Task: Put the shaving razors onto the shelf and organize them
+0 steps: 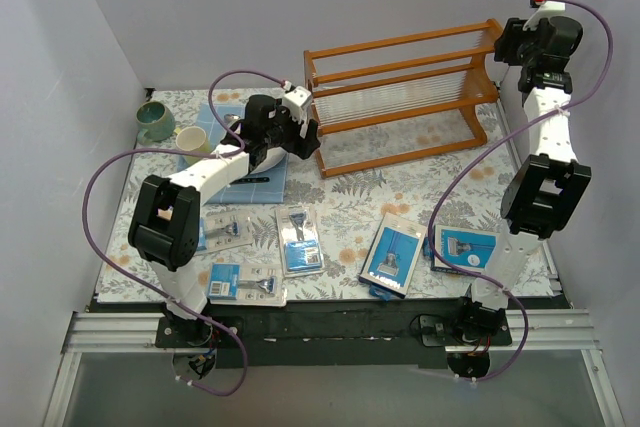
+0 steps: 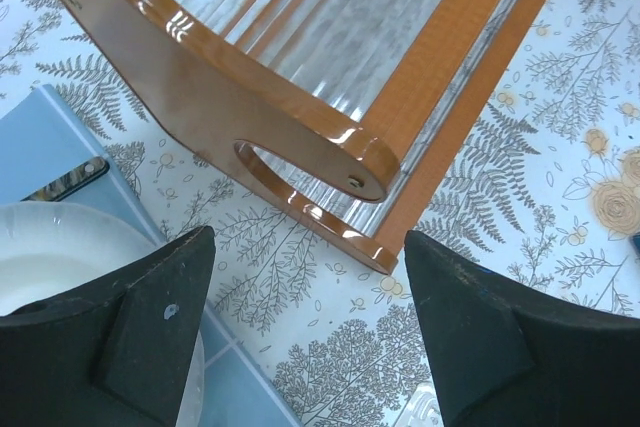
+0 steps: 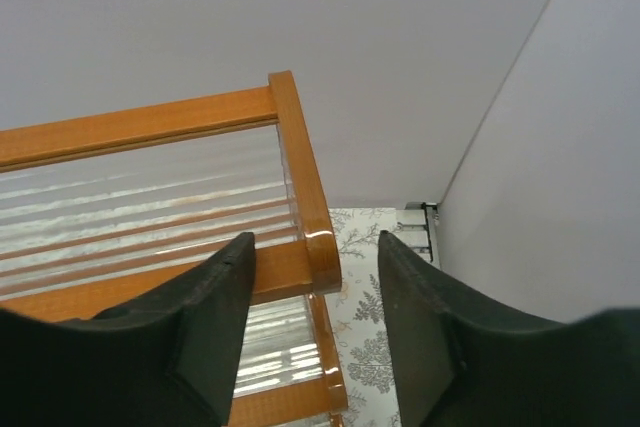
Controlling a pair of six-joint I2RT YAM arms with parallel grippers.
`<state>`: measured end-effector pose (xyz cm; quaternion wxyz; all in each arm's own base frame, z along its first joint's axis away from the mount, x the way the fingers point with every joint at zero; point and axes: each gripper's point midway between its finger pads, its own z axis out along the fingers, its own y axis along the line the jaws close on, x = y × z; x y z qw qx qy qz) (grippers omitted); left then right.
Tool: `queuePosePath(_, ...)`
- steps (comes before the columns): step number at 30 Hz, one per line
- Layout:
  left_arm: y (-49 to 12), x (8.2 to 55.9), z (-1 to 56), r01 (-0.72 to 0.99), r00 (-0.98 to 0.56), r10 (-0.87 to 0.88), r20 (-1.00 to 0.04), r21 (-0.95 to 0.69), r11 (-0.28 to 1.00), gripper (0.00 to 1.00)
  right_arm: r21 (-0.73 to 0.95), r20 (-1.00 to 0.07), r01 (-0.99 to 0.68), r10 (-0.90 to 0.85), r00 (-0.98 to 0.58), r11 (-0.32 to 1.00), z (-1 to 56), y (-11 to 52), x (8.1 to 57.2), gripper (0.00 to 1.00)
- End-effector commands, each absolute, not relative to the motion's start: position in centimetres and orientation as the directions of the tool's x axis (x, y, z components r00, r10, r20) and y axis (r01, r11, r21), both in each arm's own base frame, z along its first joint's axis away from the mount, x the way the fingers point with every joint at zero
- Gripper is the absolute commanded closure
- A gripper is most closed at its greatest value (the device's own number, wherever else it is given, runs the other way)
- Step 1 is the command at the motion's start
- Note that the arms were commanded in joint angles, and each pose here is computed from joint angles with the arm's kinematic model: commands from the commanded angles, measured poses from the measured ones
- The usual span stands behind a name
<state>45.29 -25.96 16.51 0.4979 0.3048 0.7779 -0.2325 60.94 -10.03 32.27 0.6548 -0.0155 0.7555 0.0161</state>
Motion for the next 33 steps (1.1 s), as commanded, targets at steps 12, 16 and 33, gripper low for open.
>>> queuePosePath(12, -25.7, 48.8, 16.6, 0.654, -0.287, 0.256, -0.923, 0.006, 0.757, 0.23, -0.022, -0.991, -0.151, -0.041, -0.127, 0.988, 33.3, -8.5, 58.4, 0.67)
queuePosePath(16, -26.1, 50.6, 16.0, 0.649, -0.281, 0.256, -0.925, 0.013, 0.761, 0.23, 0.008, -0.987, -0.158, -0.018, -0.158, 0.987, 32.6, -8.8, 57.1, 0.69)
queuePosePath(33, -25.2, 51.0, 17.6, 0.617, -0.359, 0.208, -0.910, -0.064, 0.785, 0.18, 0.019, -0.986, -0.110, 0.000, -0.165, 0.994, 33.8, -9.3, 54.4, 0.43)
